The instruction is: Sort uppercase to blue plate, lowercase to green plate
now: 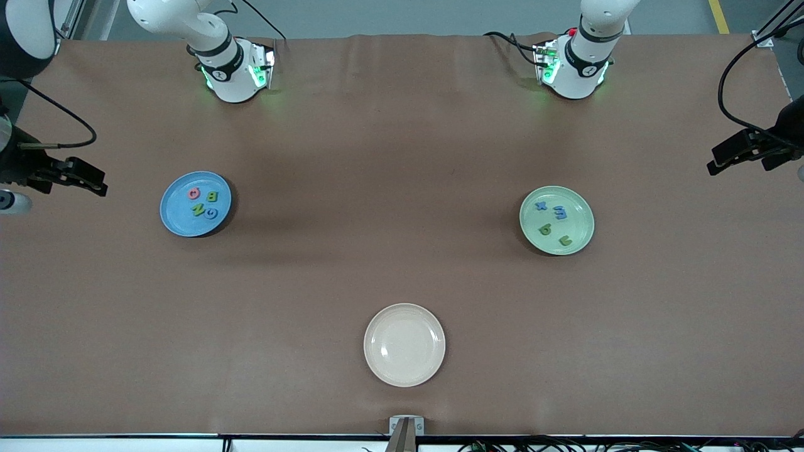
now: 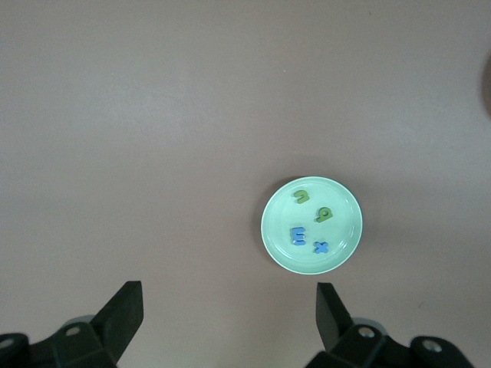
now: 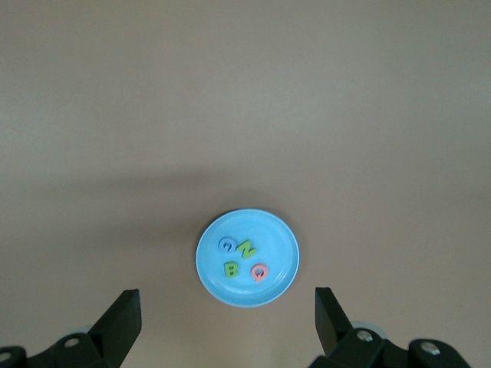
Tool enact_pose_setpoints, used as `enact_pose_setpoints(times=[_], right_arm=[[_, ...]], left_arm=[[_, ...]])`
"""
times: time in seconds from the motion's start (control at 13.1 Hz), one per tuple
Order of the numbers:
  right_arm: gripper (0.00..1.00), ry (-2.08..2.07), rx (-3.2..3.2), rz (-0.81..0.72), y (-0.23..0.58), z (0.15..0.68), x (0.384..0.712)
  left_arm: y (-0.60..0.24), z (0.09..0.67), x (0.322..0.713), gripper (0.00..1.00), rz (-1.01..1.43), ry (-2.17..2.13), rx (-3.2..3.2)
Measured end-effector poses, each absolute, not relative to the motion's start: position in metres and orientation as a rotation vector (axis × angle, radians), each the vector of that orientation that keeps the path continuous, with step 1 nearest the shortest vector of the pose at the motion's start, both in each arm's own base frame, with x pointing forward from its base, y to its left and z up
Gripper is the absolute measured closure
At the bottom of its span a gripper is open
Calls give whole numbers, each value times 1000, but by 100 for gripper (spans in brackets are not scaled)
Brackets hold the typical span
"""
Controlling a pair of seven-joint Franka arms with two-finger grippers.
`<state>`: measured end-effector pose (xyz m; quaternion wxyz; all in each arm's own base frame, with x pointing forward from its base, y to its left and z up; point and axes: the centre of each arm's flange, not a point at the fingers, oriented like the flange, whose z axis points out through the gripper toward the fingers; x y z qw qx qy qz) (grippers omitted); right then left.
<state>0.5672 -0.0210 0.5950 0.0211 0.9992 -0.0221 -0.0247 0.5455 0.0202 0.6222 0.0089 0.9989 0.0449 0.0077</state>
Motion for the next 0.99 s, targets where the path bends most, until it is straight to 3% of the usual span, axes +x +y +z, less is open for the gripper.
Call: enact_pose_setpoints(times=[0.38,0.99], right_arm=[[0,-73,3111,-201,-20,589,558],[0,-49,3141,-210,-23,585,560]], left_arm=[[24,626,543,0,34,135,3091],[22,626,542,0,34,120,3080]])
